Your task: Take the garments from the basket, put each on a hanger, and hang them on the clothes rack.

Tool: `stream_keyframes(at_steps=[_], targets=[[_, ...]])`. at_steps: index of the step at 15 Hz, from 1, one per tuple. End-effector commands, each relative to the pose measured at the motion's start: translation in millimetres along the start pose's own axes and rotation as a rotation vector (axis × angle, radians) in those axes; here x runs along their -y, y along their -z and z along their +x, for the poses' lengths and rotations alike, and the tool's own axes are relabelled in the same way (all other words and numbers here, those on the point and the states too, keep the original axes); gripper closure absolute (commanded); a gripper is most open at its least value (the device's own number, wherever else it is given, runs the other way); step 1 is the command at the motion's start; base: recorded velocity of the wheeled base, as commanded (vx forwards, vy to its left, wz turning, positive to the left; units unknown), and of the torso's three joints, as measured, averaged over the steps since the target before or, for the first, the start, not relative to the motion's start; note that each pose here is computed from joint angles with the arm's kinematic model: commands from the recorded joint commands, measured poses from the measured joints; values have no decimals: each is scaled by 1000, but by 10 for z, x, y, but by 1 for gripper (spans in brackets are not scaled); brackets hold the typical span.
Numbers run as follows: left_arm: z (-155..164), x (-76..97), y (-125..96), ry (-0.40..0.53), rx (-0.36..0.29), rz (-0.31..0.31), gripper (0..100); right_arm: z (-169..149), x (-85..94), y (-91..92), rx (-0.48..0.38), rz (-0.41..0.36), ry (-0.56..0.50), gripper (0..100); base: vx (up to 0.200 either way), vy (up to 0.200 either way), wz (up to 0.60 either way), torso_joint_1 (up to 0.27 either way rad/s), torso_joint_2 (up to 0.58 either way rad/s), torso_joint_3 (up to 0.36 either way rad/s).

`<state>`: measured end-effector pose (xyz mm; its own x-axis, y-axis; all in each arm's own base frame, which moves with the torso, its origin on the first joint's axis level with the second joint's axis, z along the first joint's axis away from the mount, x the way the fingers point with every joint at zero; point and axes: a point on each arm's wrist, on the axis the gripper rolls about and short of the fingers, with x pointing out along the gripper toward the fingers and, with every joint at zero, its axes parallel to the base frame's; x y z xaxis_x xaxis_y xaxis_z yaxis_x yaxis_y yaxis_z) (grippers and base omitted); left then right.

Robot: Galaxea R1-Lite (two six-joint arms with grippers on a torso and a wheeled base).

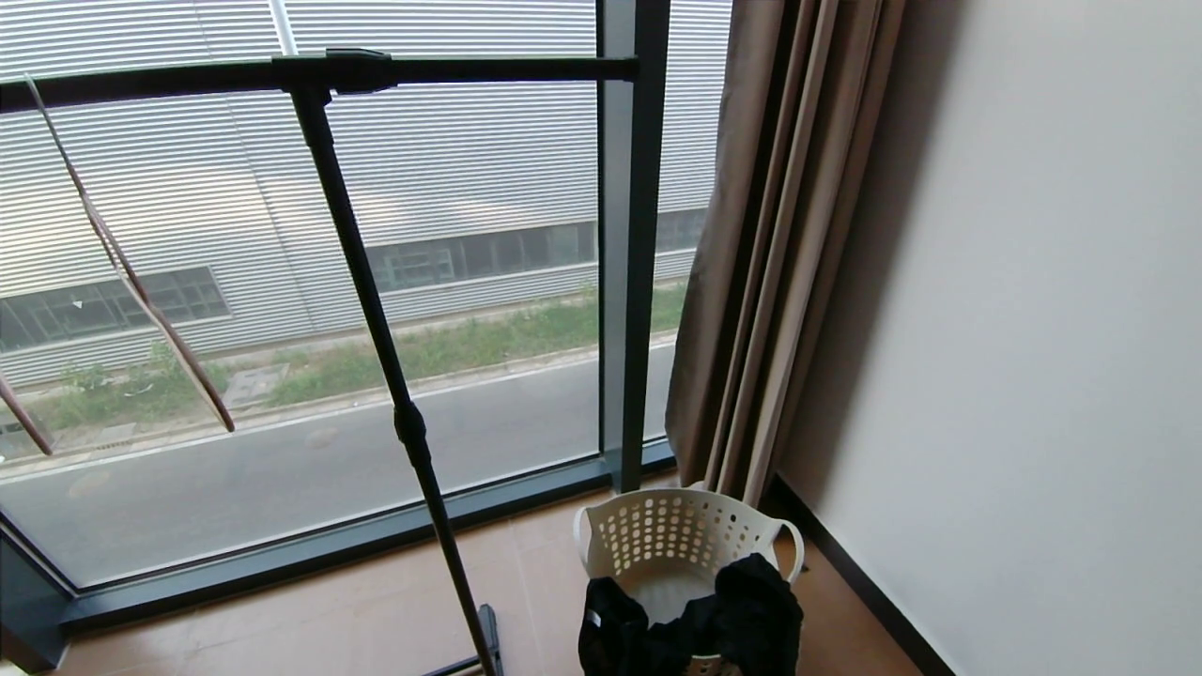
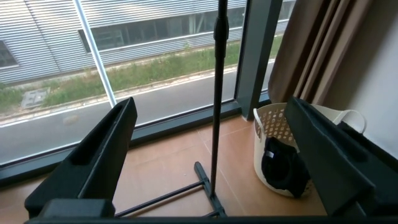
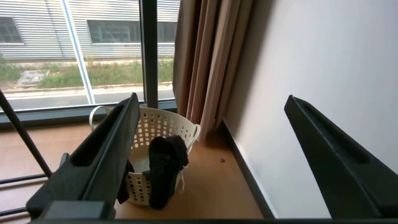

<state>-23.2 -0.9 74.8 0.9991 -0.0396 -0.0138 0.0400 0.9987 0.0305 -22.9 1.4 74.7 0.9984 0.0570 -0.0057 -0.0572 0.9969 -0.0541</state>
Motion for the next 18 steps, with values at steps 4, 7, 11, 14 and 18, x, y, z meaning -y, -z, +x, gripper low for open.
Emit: stream_keyframes(at_steps=[4, 7, 11, 14, 18], targets=[[1, 0, 1, -1, -2, -11, 0, 0, 0, -4, 0, -1, -1, 0, 0, 0, 0, -95, 284, 188], [0, 0, -4, -1, 0, -11, 0, 1, 0, 0, -2, -1, 0, 0, 0, 0, 0, -141, 466, 315], [-2, 0, -5, -1, -2, -11, 0, 0, 0, -4, 0, -1, 0, 0, 0, 0, 0, -99, 372, 268], [-3, 0, -7, 0, -2, -11, 0, 0, 0, -4, 0, -1, -1, 0, 0, 0, 0, -19, 79, -61], [-1, -1, 1, 0, -5, -7, 0, 0, 0, -4, 0, -1, 0, 0, 0, 0, 0, 4, 11, -176]])
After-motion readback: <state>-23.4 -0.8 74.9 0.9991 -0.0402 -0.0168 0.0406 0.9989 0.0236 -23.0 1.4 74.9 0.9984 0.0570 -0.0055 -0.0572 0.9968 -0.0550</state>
